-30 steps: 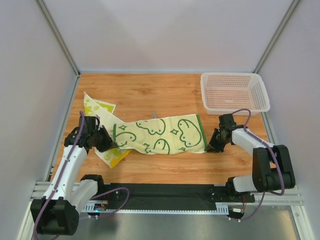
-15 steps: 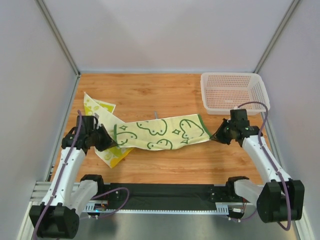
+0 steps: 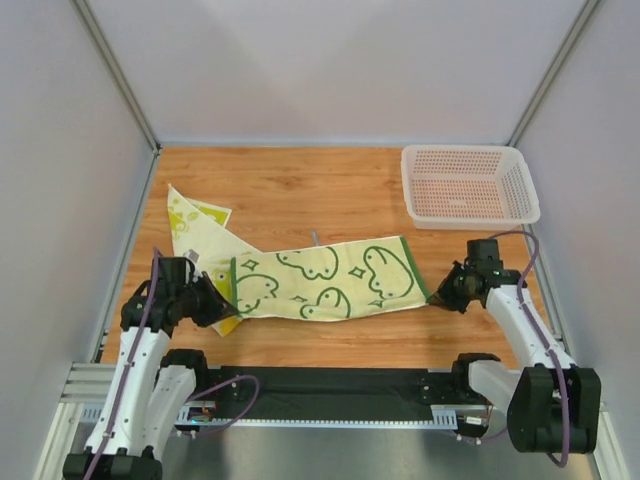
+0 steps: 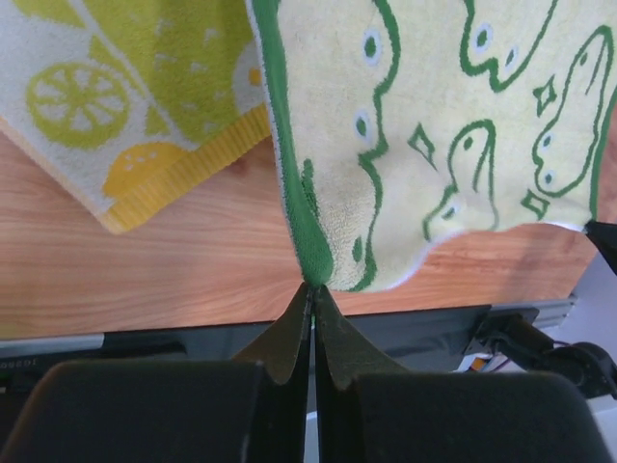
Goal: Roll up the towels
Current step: Flatten the towel, then fold the towel
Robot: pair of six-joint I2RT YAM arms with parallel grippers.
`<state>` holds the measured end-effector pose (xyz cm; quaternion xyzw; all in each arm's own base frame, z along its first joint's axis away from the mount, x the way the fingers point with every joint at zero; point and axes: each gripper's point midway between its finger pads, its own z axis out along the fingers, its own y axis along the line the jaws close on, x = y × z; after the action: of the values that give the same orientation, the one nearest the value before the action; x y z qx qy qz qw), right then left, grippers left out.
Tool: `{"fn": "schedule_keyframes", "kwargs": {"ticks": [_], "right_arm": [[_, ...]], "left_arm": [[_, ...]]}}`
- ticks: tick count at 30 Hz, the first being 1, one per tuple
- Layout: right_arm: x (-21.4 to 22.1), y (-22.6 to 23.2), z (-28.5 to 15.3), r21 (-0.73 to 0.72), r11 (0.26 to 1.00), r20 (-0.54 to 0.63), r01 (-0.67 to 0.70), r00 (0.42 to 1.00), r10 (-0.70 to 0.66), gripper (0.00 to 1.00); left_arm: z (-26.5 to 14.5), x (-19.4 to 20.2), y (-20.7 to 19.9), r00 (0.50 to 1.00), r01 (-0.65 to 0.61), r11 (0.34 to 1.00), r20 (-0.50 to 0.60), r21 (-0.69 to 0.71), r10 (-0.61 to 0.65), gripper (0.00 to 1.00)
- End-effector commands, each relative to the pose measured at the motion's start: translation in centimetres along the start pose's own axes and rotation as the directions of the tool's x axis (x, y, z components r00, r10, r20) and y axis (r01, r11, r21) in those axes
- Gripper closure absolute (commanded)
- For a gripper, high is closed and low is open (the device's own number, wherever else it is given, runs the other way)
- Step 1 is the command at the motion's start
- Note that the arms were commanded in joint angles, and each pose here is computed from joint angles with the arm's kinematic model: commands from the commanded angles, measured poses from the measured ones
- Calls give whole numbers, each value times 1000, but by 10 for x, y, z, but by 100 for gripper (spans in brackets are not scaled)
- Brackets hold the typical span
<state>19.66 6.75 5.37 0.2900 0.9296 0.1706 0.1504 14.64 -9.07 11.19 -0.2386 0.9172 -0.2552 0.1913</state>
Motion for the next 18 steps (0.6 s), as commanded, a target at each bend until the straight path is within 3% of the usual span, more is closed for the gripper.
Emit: {"fn": "schedule_keyframes", "kwargs": {"ticks": [1,6,15,18], "right_arm": [[-16,-7,-7,-33,995,47,-96,994,98,100],[-12,-10,-7,-35,994,31,-103,994,104,100],[-16,3,-7,-84,994,19,-75,997,77,100],[-20,18,-18,-84,996,38,-2,999,5,100]], "left_arm": [[-12,7,9,1000,22,998,2,-57,-22,96],[-16,14,21,1000,-12,995,-16,-103,10,96],[-13,15,4,999,-20,1000,-40,-15,20,100],[-16,15,-8,998,-11,999,-64,37,13,100]]}}
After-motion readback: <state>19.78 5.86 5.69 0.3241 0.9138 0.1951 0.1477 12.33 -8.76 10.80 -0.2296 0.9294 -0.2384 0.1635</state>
